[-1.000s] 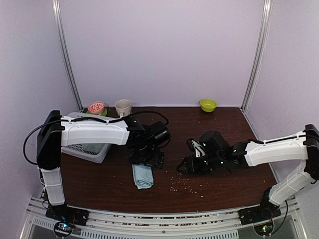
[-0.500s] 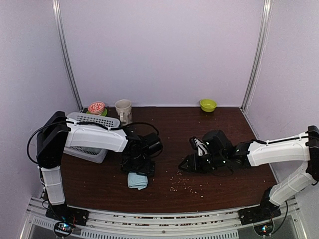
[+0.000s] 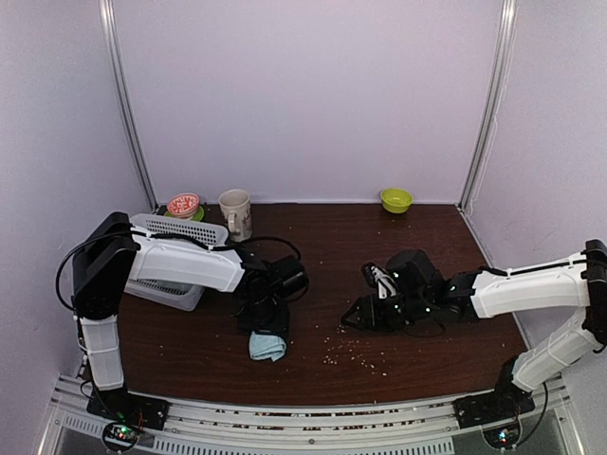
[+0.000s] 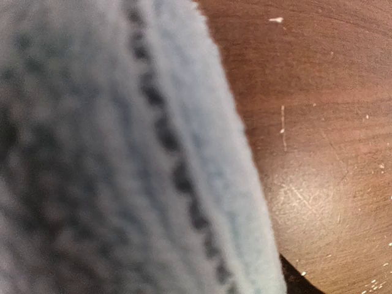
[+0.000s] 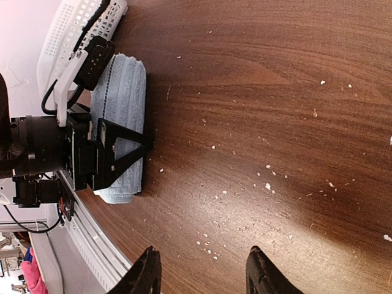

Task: Roll the towels
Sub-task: Pick up the towel from the center of the board.

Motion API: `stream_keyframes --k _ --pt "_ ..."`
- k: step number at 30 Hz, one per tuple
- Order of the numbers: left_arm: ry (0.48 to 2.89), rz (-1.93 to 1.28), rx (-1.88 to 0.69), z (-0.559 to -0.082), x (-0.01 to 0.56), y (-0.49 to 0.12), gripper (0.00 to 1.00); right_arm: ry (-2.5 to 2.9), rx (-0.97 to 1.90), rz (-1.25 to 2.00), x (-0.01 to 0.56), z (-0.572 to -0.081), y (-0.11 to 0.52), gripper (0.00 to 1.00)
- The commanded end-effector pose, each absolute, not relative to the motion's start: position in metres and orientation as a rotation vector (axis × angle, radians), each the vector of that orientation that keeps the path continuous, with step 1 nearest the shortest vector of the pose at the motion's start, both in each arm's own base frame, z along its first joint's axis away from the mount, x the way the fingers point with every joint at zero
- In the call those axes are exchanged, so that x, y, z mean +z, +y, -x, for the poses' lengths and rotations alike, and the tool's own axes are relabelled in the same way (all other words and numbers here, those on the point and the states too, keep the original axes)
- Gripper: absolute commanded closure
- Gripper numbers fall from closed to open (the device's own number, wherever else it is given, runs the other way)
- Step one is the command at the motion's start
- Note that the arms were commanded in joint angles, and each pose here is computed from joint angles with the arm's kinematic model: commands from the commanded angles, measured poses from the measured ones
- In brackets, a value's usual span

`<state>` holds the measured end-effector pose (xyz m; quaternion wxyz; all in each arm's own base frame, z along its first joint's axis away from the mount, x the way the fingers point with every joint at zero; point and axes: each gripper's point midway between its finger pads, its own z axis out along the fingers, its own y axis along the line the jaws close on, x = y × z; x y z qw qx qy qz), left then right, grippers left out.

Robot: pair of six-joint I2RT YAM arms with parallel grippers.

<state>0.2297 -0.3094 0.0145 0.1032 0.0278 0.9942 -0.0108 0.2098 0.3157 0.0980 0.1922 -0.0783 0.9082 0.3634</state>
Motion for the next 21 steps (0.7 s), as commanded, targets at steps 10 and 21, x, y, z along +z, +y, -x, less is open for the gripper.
stream_keyframes --k 10,21 --pt "2.848 -0.050 0.103 -0.242 0.059 -0.279 1.00 2.497 1.026 0.217 0.113 -0.213 0.303 0.53" --pt "2.579 0.286 0.201 -0.279 0.215 -0.149 1.00 2.460 0.949 0.266 0.129 -0.213 0.286 0.53"
